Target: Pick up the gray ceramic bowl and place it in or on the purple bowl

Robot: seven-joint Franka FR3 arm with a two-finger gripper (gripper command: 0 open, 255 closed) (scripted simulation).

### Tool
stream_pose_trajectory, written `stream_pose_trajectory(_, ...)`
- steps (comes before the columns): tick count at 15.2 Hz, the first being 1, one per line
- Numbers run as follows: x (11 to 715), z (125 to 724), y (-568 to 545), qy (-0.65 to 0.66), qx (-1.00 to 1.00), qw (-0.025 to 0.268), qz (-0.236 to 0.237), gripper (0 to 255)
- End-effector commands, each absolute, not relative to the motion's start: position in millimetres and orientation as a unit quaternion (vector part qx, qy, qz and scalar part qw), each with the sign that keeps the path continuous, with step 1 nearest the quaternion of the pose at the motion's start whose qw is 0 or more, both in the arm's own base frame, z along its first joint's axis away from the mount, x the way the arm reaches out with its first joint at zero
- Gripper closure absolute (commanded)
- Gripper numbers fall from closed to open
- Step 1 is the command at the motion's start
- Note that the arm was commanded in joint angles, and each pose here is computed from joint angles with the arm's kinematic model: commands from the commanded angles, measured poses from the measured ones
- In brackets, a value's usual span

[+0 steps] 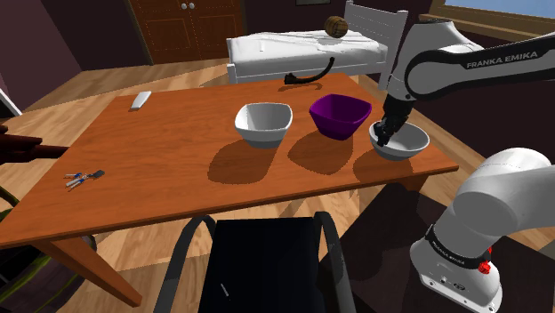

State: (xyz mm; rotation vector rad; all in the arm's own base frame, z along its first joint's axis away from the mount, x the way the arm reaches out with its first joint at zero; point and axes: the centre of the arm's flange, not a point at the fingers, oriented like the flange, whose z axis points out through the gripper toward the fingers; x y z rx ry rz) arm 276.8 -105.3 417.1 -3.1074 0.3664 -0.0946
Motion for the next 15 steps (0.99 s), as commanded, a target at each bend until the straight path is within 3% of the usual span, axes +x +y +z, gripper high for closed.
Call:
stream_pose_trajectory(1,277,417,-105,0.117,-0.993,0.006,-0.030,255)
stream_pose_trajectory(15,277,465,-105,0.117,-0.993,0.006,-0.030,255)
